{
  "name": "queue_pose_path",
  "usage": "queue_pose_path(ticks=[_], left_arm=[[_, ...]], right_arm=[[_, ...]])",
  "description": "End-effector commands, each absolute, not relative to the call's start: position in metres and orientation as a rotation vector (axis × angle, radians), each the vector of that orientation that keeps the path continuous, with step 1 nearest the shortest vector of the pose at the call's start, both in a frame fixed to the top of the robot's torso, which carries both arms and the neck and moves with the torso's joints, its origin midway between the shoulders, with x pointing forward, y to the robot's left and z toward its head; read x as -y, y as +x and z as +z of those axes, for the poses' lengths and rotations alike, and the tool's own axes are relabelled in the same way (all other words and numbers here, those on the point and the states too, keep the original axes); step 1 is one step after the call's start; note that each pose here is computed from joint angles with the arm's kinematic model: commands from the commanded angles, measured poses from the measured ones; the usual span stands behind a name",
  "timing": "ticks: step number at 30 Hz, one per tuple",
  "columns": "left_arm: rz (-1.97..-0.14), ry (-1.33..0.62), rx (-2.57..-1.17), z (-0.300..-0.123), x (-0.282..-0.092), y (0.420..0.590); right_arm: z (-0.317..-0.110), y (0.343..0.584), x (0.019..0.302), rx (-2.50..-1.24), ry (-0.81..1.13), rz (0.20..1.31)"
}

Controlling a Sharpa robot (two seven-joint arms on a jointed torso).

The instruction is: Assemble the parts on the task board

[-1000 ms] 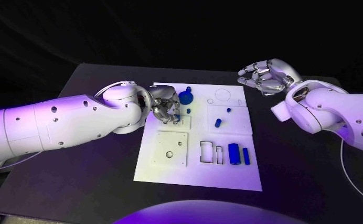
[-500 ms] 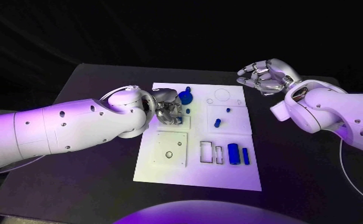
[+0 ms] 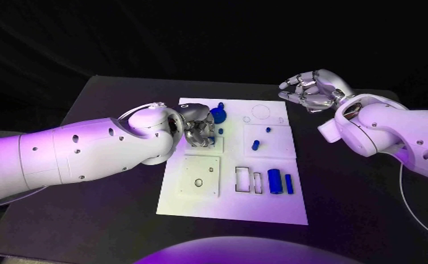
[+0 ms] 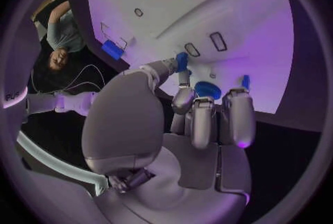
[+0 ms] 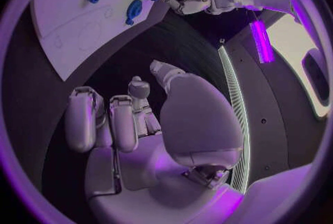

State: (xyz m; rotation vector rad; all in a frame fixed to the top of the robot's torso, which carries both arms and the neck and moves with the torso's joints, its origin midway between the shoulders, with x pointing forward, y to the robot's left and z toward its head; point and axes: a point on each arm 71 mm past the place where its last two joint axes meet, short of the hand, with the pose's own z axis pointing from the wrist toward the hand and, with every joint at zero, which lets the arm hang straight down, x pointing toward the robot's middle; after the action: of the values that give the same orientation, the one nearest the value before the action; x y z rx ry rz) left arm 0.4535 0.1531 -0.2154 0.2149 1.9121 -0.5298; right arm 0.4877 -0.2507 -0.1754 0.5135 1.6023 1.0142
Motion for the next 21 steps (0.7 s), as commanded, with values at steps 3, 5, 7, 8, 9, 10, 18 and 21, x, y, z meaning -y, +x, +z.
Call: queue_pose_path(ticks=[3,5,7,8,9,10,18,21], left_arm=[[-0.529,0.243,-1.9,-0.2146,-0.1503,0.4518],[-0.53,0.248,-1.904,-0.2147,-0.1499,0.4513],[-0.53,0.253,-1.908,-0.215,-0.1495,0.4509],[-0.53,0.255,-1.911,-0.2152,-0.1494,0.4507],[-0.529,0.257,-1.914,-0.2153,-0.1493,0.4506],[-0.528,0.259,-1.917,-0.2155,-0.1492,0.4504],[-0.515,0.262,-1.93,-0.2166,-0.1498,0.4505],[-0.51,0.262,-1.934,-0.217,-0.1503,0.4508]], right_arm=[[-0.1763,0.4872,0.25,-1.615,0.5,1.017],[-0.1764,0.4872,0.2501,-1.615,0.5,1.017],[-0.1765,0.4872,0.2501,-1.615,0.5,1.017],[-0.1765,0.4872,0.2502,-1.616,0.5,1.017],[-0.1766,0.4872,0.2502,-1.616,0.5,1.017],[-0.1767,0.4872,0.2502,-1.616,0.5,1.017],[-0.177,0.4872,0.2505,-1.617,0.5,1.016],[-0.1771,0.4873,0.2506,-1.617,0.501,1.016]])
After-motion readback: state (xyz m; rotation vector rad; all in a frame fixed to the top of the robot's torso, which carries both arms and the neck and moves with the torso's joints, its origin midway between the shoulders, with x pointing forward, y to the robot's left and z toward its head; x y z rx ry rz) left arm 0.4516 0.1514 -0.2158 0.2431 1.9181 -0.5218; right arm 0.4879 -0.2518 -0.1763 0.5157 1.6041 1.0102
